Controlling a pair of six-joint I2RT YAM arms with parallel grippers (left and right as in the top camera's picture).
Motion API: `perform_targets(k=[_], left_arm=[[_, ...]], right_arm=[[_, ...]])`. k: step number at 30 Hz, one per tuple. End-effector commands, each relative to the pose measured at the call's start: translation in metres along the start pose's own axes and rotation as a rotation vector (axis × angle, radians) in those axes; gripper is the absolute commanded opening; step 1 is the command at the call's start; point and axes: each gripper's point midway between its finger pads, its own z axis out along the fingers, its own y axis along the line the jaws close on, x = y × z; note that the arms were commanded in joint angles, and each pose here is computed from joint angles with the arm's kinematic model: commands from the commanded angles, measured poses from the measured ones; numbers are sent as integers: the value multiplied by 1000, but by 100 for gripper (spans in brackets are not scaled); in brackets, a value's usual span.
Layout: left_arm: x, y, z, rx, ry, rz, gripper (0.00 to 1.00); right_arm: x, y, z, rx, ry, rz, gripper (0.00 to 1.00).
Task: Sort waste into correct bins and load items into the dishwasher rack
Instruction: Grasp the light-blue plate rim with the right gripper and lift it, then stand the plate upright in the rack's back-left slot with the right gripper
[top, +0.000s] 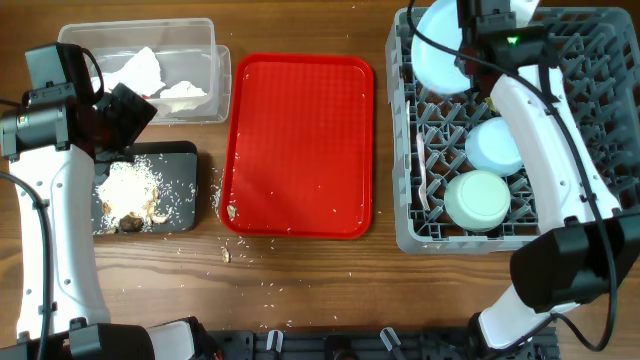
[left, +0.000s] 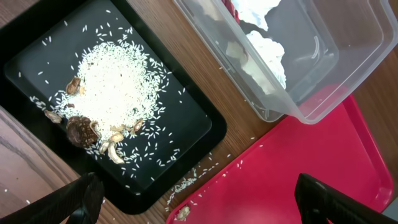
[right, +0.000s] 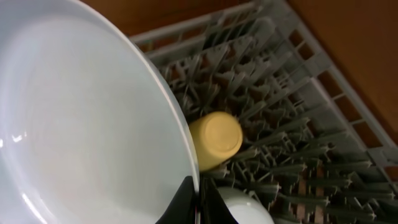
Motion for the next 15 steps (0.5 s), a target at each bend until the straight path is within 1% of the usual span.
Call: perform_targets(k=[1, 9, 15], left_arm=[[-2, 2, 0, -7, -5, -14, 100], [-2, 2, 0, -7, -5, -14, 100], [-2, 2, 0, -7, -5, -14, 100]], right_arm=[[-6, 1, 9, 52, -40, 30, 4], [-1, 26, 37, 46, -43, -1, 4], [6, 39, 43, 33, -35, -22, 4]])
